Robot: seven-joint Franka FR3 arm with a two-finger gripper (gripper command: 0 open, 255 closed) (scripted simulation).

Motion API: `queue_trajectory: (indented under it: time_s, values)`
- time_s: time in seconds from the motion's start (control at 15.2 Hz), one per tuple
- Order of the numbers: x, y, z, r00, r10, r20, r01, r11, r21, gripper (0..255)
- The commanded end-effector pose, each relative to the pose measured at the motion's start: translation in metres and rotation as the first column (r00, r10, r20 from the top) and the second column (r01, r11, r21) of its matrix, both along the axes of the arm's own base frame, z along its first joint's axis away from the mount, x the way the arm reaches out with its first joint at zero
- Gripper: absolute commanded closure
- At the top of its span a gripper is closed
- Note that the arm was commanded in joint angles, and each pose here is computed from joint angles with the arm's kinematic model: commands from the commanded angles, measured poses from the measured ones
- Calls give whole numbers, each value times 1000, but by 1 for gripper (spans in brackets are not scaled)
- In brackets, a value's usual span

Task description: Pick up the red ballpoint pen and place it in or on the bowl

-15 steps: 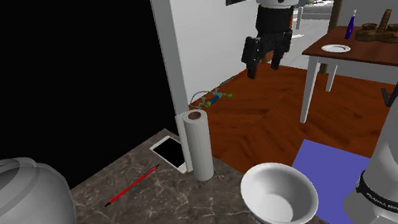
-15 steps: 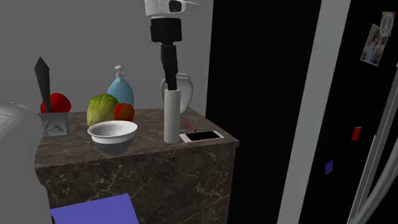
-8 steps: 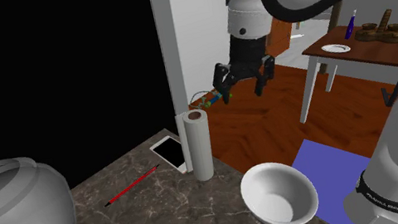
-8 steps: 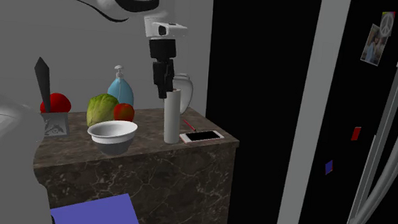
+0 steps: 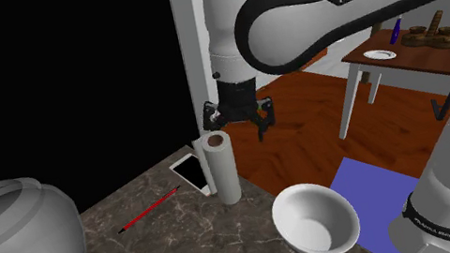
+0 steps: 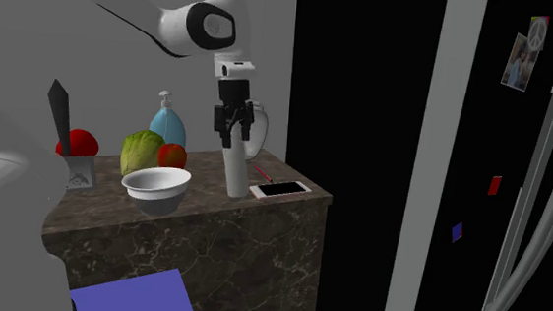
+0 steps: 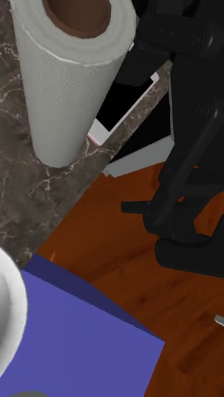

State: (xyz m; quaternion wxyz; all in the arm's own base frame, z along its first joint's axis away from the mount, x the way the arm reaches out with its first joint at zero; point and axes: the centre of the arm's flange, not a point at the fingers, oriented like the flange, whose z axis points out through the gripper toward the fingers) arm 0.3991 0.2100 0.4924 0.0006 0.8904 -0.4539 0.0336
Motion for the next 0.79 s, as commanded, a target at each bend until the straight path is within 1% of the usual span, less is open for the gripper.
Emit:
queue_trajectory:
  time_s: [0.0,0.13,0.33,0.53,0.73]
  values:
    - [16,19,-14,996,-92,-8,92,996,3,0]
    - [34,35,-27,984,-175,-16,175,984,2,0]
    - [64,56,-46,954,-298,-28,298,955,1,0]
    - [97,74,-65,909,-415,-40,416,910,-3,0]
    - [131,87,-85,849,-526,-51,526,850,-8,0]
